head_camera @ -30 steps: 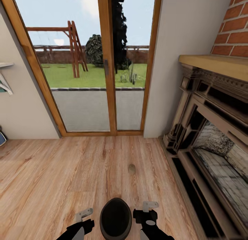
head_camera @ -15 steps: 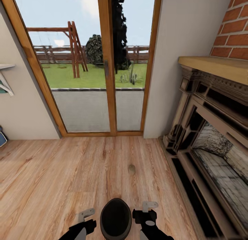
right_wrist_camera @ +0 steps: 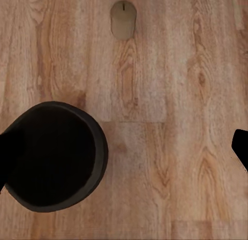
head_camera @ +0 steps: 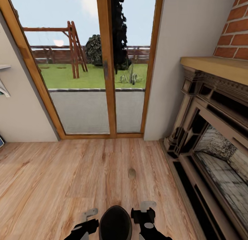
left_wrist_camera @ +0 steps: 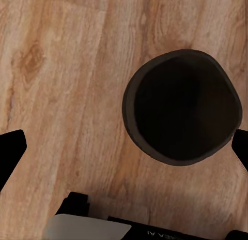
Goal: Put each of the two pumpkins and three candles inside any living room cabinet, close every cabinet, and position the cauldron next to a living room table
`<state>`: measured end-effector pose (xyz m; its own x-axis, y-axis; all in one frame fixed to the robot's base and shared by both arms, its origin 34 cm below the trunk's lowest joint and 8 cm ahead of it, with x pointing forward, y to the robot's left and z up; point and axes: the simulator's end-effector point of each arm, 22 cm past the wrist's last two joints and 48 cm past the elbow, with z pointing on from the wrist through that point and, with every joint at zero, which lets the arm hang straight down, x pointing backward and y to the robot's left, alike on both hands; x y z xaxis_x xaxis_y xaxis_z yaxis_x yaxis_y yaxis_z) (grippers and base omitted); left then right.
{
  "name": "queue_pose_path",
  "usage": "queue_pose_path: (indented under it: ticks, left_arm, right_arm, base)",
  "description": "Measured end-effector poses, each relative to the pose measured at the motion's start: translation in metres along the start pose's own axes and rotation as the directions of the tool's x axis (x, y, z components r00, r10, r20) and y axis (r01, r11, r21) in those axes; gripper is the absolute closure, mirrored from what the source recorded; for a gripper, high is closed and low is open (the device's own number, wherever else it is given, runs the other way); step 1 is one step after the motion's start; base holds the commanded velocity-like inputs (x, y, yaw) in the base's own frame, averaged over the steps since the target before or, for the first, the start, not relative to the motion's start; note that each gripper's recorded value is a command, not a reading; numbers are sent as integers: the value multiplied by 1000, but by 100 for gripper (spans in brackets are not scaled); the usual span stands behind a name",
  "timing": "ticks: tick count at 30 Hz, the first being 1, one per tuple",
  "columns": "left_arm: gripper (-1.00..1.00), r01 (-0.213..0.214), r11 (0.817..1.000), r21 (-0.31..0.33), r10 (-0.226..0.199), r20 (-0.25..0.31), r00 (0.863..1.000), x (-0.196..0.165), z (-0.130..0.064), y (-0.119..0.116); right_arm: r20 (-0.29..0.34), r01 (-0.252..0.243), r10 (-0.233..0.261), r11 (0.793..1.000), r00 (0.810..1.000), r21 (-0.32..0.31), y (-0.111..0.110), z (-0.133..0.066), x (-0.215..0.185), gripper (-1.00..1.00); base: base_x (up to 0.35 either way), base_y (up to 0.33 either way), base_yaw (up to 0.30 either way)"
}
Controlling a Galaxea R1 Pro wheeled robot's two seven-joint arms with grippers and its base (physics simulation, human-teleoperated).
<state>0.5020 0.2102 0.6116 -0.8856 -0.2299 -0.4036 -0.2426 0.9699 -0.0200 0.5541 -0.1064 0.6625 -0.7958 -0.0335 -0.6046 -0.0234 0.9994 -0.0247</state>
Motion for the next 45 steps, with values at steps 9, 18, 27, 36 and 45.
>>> queue_pose_path:
  ticks: [9, 18, 27, 36, 45]
  left_arm:
    - [-100, -9, 998, 58, 8, 11, 1000, 8, -7, -41]
    - [-100, 0, 998, 69, -1, 13, 1000, 9, -6, -48]
    - [-100, 0, 998, 69, -1, 14, 1000, 11, 5, -48]
    - [-100, 7, 998, 66, -8, 14, 1000, 12, 13, -45]
    - [-100, 13, 998, 61, -14, 13, 1000, 15, 25, -41]
  right_arm:
    - [-10, 29, -30, 997, 999, -66, 21, -3, 9, -100]
    - [-7, 36, -37, 992, 999, -118, 32, -2, 10, -100]
    - [-7, 34, -36, 987, 999, -158, 41, 7, 15, -100]
    - [-8, 33, -35, 987, 999, -157, 41, 13, 19, -100]
    - [-9, 33, -35, 987, 999, -158, 41, 23, 26, -100]
  base:
    - [0, 0, 0]
    - [0, 0, 0]
    - [0, 0, 0]
    - [0, 0, 0]
    - [0, 0, 0]
